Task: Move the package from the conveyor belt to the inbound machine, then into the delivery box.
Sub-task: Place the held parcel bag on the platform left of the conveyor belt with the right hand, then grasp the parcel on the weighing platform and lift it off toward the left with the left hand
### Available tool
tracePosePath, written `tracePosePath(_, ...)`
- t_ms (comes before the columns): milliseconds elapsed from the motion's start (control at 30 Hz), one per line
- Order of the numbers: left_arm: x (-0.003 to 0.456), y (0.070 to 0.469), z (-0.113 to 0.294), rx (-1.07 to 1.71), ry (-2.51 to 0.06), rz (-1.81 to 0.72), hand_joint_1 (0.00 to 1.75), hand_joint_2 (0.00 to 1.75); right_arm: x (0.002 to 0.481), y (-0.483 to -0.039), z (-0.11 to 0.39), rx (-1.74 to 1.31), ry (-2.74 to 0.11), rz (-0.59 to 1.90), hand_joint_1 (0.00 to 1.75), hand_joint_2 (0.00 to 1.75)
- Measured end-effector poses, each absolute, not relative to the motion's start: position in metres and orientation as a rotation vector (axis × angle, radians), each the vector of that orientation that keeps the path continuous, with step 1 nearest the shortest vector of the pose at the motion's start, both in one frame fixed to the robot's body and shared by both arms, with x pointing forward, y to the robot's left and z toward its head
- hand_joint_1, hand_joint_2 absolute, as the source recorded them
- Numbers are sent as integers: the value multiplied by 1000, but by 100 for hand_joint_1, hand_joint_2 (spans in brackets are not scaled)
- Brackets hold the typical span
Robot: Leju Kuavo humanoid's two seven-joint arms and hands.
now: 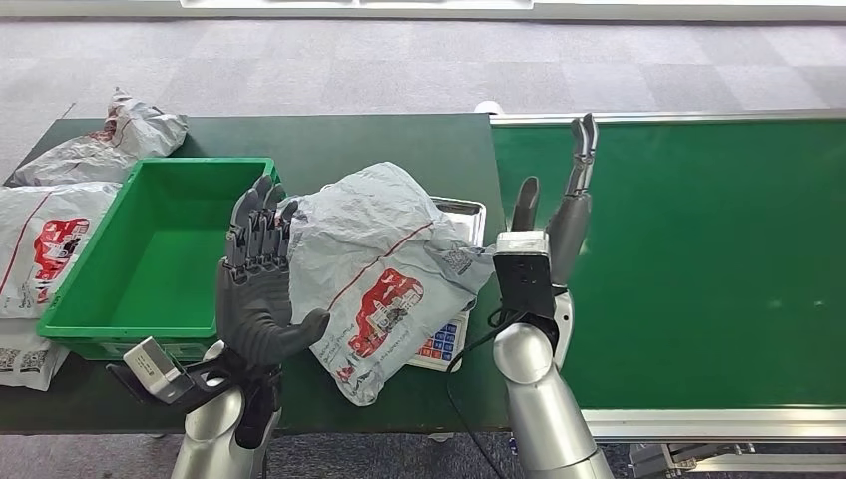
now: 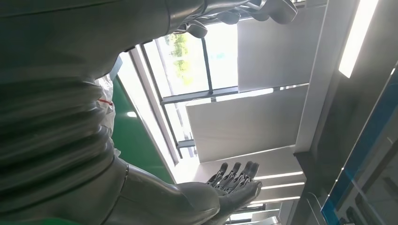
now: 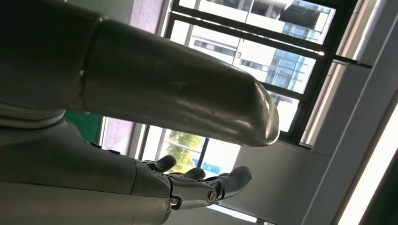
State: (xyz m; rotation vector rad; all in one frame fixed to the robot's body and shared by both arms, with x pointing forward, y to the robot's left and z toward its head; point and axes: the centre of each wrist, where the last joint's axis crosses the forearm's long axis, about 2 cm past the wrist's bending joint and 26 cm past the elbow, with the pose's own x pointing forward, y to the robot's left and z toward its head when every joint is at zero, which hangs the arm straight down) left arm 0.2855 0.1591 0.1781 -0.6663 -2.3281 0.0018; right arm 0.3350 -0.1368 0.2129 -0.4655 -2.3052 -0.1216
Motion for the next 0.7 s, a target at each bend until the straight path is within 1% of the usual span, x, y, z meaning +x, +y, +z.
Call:
tracePosePath(433,286,159,179,-667,-2329,1,0,175,332,-139,216,-471,-2317,-139,0,0)
tracePosePath(567,287,159,179,-657,-2328,-3,0,175,330,-140,216,-524,-2360,-159,0,175)
tracePosePath(633,287,159,178,-611,-2324,-18,0,175,326,-145,221,-615,-2448,-177,0,175)
tracePosePath(700,288,160,176,-500,-2310,-53,0,175,319,-155,234,-711,-2548,-200,0,175)
